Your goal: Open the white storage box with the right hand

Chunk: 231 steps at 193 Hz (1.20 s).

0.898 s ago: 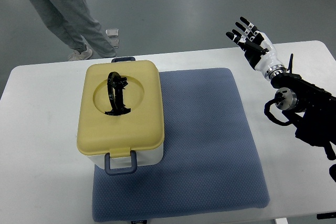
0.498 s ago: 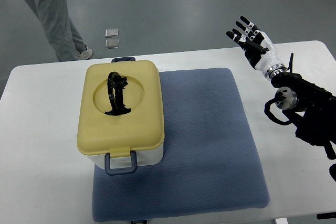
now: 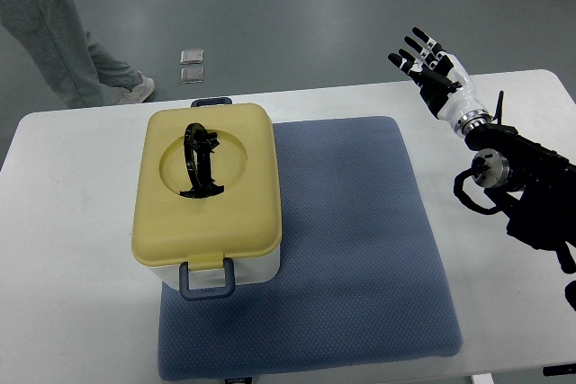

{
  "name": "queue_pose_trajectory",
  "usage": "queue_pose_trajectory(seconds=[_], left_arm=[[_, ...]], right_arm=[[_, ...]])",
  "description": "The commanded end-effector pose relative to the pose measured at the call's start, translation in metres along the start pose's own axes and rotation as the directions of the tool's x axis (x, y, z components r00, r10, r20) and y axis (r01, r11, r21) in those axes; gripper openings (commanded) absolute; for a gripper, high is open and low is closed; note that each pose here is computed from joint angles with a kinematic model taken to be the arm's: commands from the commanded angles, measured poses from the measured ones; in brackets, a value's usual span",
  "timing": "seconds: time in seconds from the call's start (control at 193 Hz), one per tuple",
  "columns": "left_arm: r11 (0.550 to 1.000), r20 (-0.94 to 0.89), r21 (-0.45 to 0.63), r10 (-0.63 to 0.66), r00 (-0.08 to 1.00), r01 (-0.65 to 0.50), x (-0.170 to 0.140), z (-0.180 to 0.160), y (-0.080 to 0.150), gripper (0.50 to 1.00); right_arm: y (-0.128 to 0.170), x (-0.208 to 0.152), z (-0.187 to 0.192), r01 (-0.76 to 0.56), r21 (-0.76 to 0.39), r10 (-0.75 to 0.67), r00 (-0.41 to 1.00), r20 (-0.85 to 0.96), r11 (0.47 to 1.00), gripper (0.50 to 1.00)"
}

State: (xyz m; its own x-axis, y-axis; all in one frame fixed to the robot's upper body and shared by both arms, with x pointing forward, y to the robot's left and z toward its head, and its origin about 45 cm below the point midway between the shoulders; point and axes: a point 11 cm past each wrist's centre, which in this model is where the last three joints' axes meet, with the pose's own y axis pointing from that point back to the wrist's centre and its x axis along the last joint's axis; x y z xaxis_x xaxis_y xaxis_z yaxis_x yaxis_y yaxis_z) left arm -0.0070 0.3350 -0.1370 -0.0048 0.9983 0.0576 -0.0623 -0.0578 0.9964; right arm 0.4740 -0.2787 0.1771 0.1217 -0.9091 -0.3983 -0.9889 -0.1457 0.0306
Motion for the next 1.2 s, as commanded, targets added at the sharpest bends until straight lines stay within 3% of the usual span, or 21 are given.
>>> queue_pose_trajectory(seconds=[0.0, 0.28, 0.447, 0.67, 0.846, 0.955, 1.194], left_arm=[[1.0, 0.0, -0.001, 0.001, 1.0, -0.001, 0.0, 0.0, 0.0, 1.0], [1.0, -0.001, -0.004, -0.001, 1.0, 0.001, 0.0, 0.002, 0.0, 1.0], [1.0, 0.001, -0.004, -0.001, 1.0, 0.001, 0.0, 0.002, 0.0, 1.0], [1.0, 0.001, -0.004, -0.001, 1.0, 0.001, 0.0, 0.002, 0.0, 1.0], [1.0, 0.001, -0.005, -0.001, 1.0, 0.001, 0.0, 0.002, 0.0, 1.0], [1.0, 0.001, -0.004, 0.001, 1.0, -0.001, 0.0, 0.002, 0.0, 1.0], [1.0, 0.001, -0.005, -0.001, 1.0, 0.001, 0.0, 0.002, 0.0, 1.0]], right_arm=[[0.0, 0.0, 0.0, 0.0, 0.001, 0.0, 1.0, 0.0, 1.0, 0.926], [-0.001, 0.0, -0.004, 0.01, 0.002, -0.01, 1.0, -0.011, 1.0, 0.924], [-0.013, -0.011, -0.027, 0.05, 0.024, -0.048, 0.995, -0.083, 0.998, 0.924], [-0.029, -0.06, -0.072, 0.281, -0.003, -0.26, 0.884, -0.388, 0.96, 0.924], [-0.029, -0.115, -0.115, 0.509, -0.073, -0.428, 0.629, -0.649, 0.858, 0.921], [-0.022, -0.156, -0.131, 0.626, -0.161, -0.5, 0.415, -0.76, 0.763, 0.921], [-0.003, -0.23, -0.138, 0.739, -0.362, -0.528, -0.01, -0.849, 0.569, 0.921]])
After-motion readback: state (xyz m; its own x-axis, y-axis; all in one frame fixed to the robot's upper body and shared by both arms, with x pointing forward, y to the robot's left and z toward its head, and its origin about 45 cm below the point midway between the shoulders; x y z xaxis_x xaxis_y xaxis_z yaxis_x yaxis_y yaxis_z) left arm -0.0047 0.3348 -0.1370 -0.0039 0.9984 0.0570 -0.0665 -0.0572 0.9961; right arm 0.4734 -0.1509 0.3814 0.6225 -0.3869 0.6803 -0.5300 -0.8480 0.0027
